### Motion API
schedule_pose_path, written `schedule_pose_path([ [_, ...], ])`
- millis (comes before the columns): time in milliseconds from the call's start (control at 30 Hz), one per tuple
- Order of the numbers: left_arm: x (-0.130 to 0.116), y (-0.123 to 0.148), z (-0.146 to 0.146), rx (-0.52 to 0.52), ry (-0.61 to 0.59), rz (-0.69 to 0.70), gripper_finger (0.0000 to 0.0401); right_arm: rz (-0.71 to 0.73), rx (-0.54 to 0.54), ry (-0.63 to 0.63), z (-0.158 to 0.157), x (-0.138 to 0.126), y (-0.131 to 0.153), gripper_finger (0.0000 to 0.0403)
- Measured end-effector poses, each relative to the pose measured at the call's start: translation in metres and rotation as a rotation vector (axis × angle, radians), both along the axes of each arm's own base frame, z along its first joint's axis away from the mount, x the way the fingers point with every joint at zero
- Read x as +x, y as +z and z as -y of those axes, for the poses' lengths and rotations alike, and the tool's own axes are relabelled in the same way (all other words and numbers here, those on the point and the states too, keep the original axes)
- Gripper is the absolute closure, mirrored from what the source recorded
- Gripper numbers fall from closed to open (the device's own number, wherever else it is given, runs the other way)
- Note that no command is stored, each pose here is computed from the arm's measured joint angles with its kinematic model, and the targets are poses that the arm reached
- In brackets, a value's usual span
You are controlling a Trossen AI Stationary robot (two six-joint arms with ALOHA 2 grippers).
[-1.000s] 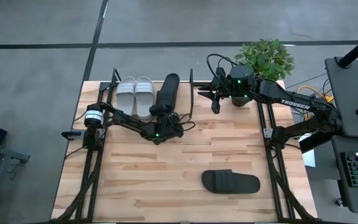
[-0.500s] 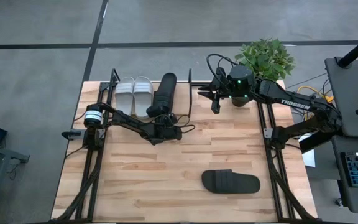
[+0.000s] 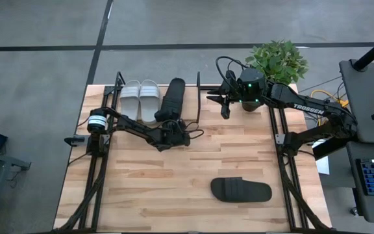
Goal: Pick and place slides into the shelf
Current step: Put the top black slides on the shelf
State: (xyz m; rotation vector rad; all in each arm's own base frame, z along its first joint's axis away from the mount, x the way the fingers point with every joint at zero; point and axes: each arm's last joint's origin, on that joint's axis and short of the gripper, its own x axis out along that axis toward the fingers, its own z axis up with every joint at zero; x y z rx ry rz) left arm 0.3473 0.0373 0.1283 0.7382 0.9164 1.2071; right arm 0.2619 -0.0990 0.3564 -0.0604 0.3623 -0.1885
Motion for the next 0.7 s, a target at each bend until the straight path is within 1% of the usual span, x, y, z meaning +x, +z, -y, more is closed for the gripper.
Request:
schedule_pose_path([
  [67, 0.0, 0.0, 0.0, -0.02, -0.013, 0.001, 0.0321, -0.003, 0.001, 0.0, 0.0, 0.0, 0.0, 0.033],
  [200, 0.0, 0.002, 0.0, -0.026, -0.018, 0.003, 0.0272, -0.022, 0.006, 0.001, 0.0, -0.001, -0.002, 0.0335],
  [367, -0.001, 0.017, 0.001, -0.131, -0.092, 0.058, 0.0211, -0.024, 0.003, 0.002, 0.0, -0.001, -0.002, 0.0331],
  [433, -0.002, 0.026, 0.002, -0.152, -0.111, 0.082, 0.019, -0.024, 0.003, 0.002, 0.0, -0.001, -0.002, 0.0328],
  [567, -0.009, 0.041, 0.002, -0.169, -0.123, 0.076, 0.0162, -0.025, 0.002, 0.0, 0.0, -0.001, -0.002, 0.0323],
  [633, -0.014, 0.047, 0.003, -0.186, -0.134, 0.06, 0.0155, -0.024, 0.002, 0.0, 0.0, -0.001, -0.002, 0.0323],
  [700, -0.016, 0.054, 0.003, -0.214, -0.158, 0.082, 0.0152, -0.024, 0.002, 0.0, 0.0, -0.001, -0.002, 0.0326],
])
